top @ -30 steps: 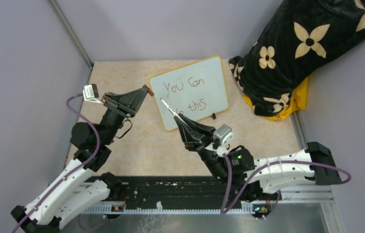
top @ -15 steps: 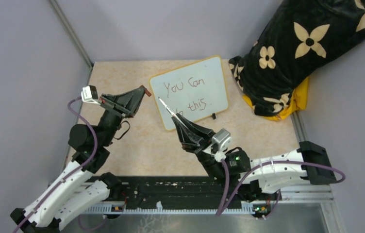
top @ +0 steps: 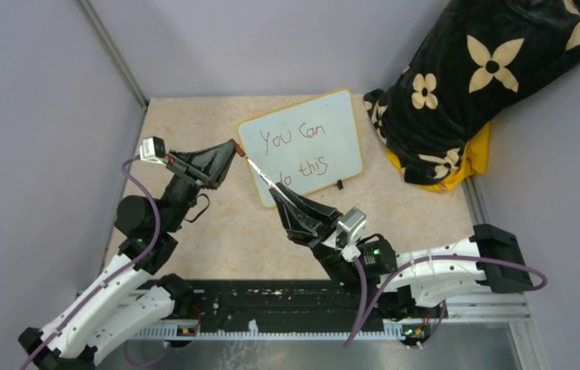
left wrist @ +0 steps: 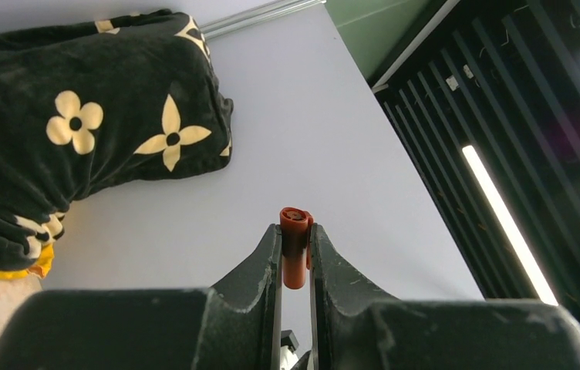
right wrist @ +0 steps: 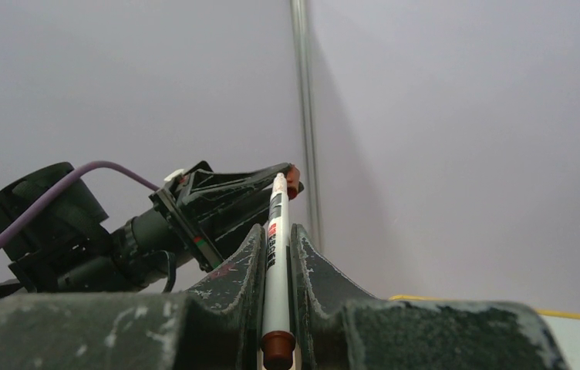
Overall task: Write a sentence on the whiteboard
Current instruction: Close the whiteboard marker at the center of the board.
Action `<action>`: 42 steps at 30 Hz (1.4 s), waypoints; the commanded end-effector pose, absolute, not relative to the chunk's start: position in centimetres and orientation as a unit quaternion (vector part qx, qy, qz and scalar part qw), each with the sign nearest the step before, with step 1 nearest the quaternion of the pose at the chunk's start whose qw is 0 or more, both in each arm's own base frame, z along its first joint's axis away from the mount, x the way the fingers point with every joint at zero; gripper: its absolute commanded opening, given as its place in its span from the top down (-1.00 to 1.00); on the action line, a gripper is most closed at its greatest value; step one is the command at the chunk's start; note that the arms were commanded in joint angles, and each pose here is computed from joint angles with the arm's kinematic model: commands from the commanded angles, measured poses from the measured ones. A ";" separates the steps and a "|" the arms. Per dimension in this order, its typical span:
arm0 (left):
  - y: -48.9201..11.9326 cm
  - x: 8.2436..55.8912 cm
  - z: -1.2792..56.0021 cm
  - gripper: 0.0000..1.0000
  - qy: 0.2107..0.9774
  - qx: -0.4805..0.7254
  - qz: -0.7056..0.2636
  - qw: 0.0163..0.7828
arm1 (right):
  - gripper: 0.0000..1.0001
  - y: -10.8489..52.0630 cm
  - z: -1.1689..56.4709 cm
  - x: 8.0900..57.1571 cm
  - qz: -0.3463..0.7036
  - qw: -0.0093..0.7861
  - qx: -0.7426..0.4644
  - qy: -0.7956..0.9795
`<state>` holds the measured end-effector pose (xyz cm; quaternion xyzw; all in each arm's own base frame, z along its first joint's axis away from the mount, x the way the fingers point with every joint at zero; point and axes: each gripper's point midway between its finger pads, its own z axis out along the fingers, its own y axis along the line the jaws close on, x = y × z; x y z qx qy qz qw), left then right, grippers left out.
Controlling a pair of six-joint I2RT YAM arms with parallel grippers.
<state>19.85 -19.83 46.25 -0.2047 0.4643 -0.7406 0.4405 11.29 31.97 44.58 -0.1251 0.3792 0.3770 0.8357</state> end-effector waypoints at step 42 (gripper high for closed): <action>-18.8 19.6 45.2 1.00 0.458 -0.232 -0.742 0.431 | 1.00 30.8 43.6 11.3 0.392 0.817 -0.114 0.408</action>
